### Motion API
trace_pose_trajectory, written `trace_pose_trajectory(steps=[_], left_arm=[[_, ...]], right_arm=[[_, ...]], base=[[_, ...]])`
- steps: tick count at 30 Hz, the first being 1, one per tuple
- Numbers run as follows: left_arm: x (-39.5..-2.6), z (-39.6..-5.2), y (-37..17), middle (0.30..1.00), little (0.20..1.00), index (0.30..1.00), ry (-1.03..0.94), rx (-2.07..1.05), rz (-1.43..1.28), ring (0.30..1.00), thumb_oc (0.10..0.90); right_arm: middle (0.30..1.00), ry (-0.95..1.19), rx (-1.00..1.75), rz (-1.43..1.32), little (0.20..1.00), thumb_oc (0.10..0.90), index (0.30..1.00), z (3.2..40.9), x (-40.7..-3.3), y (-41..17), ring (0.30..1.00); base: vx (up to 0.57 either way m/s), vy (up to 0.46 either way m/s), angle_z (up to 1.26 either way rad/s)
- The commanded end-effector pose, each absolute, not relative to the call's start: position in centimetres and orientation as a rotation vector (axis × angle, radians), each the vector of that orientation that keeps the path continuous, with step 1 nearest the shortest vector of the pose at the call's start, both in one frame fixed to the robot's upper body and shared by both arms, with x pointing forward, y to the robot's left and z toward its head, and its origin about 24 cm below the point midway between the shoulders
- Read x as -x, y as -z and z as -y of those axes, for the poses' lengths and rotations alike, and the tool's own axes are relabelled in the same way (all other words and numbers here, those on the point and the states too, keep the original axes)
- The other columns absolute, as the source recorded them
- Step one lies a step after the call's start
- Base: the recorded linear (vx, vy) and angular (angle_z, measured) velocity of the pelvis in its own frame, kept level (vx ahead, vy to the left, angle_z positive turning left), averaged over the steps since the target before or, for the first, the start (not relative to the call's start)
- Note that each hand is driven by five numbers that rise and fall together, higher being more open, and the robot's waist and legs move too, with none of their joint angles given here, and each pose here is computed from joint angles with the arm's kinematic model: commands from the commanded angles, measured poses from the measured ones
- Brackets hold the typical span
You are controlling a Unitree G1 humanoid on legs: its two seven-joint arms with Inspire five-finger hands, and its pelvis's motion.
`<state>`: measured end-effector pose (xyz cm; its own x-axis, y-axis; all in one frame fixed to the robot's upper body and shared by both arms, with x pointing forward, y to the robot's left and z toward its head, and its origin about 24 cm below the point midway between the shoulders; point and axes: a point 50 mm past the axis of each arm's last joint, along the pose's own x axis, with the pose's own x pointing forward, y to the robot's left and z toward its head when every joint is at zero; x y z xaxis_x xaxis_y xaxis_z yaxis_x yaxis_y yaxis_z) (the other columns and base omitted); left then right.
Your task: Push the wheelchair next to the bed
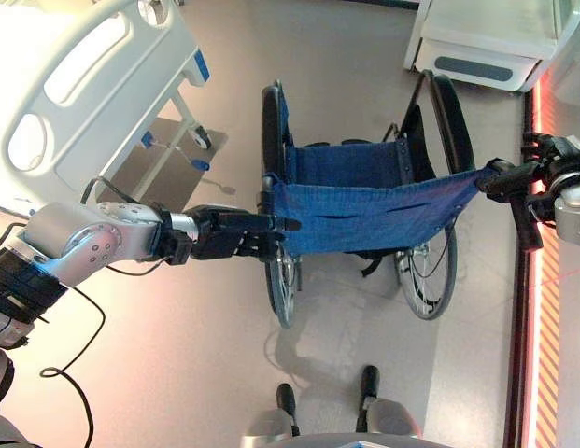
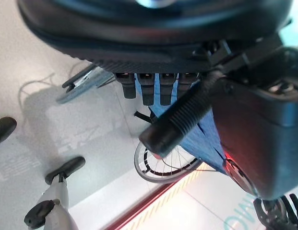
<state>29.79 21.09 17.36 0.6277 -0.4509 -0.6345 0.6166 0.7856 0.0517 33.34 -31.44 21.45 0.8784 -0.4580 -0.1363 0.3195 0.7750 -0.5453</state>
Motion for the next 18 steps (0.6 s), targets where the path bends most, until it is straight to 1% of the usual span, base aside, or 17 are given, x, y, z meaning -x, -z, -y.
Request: trace_pose_trajectory(steps=[1, 5, 11, 18], left_arm=[[-30.9, -20.3, -22.1, 0.900, 0.900, 0.900, 0.612, -0.283, -0.456, 0.900, 0.800], [-31.1, -20.3, -22.3, 0.900, 0.900, 0.900, 0.593, -0.262, -0.440, 0.900, 0.800], [-31.2, -20.1, -22.5, 0.900, 0.900, 0.900, 0.590, -0.246, -0.423, 0.900, 0.800], [-31.4, -20.2, -22.7, 0.900, 0.900, 0.900, 0.585, -0.234, -0.408, 0.900, 0.800]], right_arm=[[0.900, 0.585, 0.565, -0.111, 0.900, 0.800, 0.900, 32.9, -33.0, -27.2, 0.900], [0.900, 0.550, 0.511, -0.174, 0.900, 0.800, 0.900, 32.9, -33.2, -26.6, 0.900], [0.900, 0.531, 0.558, -0.255, 0.900, 0.800, 0.900, 33.1, -33.5, -25.5, 0.900], [0.900, 0.481, 0.527, -0.315, 0.900, 0.800, 0.900, 33.2, -33.5, -25.4, 0.900]], base=[[0.00, 0.000, 0.00], [0.00, 0.000, 0.00], [0.00, 0.017, -0.01], [0.00, 0.005, -0.01]])
